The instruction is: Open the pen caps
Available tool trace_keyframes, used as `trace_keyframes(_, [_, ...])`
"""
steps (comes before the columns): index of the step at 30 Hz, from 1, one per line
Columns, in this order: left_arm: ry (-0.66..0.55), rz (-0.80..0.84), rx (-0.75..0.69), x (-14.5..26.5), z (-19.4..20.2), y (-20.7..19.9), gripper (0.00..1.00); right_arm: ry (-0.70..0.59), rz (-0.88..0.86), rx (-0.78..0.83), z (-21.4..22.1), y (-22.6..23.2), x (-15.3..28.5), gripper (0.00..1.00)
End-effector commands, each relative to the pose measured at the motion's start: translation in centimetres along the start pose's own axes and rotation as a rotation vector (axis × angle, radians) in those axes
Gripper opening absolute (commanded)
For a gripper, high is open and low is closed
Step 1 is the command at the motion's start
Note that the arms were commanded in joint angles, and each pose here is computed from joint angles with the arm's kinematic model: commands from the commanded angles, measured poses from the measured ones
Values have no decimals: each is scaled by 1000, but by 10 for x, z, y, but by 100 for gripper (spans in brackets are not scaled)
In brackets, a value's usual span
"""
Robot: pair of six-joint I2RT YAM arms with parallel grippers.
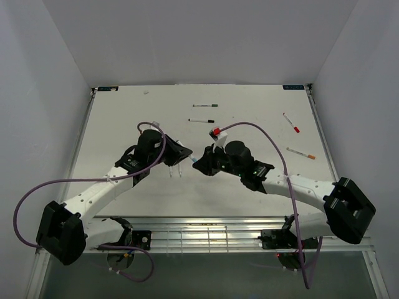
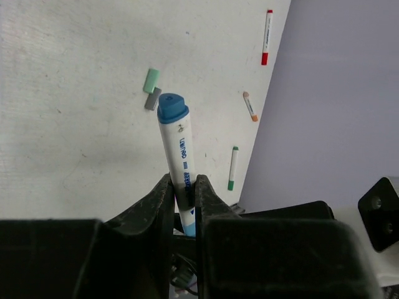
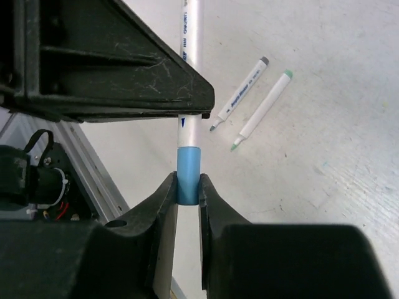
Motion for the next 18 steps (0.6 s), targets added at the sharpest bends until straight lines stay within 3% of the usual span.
trace_keyframes(1, [-344,-76,0,3,-74,11,0,57,-125,-32,35,-1,24,8])
trace_keyframes(2, [-348,-69,-2,5,-75,10,0,72,-360,-115,52,3,37,8])
trace_keyframes(4, [-343,-62,-5,6,-76,11,0,-55,-533,-201,38,15,43,8])
trace_keyframes(7, [-322,-49,12,5,-76,17,0,-36,-566,-224,39,17,45,8])
trace_keyframes(8, [-323,-54,10,6,-76,18,0,9,-489,-244,46,11,41,8])
trace_keyframes(9, [-330,-62,-9,7,-78,18,0,6,-406,-166,38,4,36,8])
trace_keyframes(12, [-328,-46,-67,9,-79,13,0,101,-183,-214,47,-17,35,8])
trace_keyframes(18, [-170,-204,-303,-6,-76,30,0,167,98,-192,37,-61,46,8])
Point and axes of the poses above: each gripper's point midway between its finger pads, its own x axis back along the fingers, its own y axis along the line the jaws close on, z = x × y, the point moved 8 cm from there along x, back along the fingers, and after that the axes turned 15 degrees about x, right-handed, at the moved point
